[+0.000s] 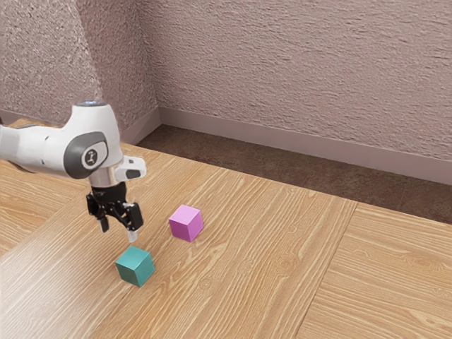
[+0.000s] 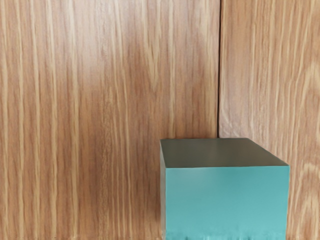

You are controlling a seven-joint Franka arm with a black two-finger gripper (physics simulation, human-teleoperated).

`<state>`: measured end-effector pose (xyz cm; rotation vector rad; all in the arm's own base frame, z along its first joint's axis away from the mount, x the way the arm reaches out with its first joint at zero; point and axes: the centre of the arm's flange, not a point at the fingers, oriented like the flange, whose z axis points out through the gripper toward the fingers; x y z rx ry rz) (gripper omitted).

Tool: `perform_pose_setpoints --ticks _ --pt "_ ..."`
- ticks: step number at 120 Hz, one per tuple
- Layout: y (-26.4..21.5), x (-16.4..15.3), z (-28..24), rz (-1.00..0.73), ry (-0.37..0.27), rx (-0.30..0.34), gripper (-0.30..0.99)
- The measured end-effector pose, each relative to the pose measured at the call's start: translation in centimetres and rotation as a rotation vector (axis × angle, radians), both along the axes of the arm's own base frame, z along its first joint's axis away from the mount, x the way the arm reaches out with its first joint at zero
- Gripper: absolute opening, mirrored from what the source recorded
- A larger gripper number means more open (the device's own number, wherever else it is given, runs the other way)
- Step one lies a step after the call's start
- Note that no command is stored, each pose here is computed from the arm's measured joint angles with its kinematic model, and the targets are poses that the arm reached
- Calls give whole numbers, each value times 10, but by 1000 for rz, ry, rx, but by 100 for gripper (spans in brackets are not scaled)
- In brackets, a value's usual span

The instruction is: Pick up the blue block with one arm, and put the blue block on the pink block with one arm

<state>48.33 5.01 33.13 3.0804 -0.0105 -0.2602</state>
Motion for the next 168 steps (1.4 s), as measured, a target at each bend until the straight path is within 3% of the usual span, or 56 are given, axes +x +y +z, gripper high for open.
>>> perform_pose_setpoints --ticks 12,30,54,78,134,168 --pt "-2 -11 -10 -1 4 -8 69" --pt "-15 -3 -16 -33 -53 -4 69" --pt "-39 4 -32 -90 -66 -6 69" --pt "-57 -5 -2 -131 -130 -6 69" --pt "-45 -15 -18 -116 -105 -6 69" --pt "-43 -16 -44 -113 -54 -12 69"
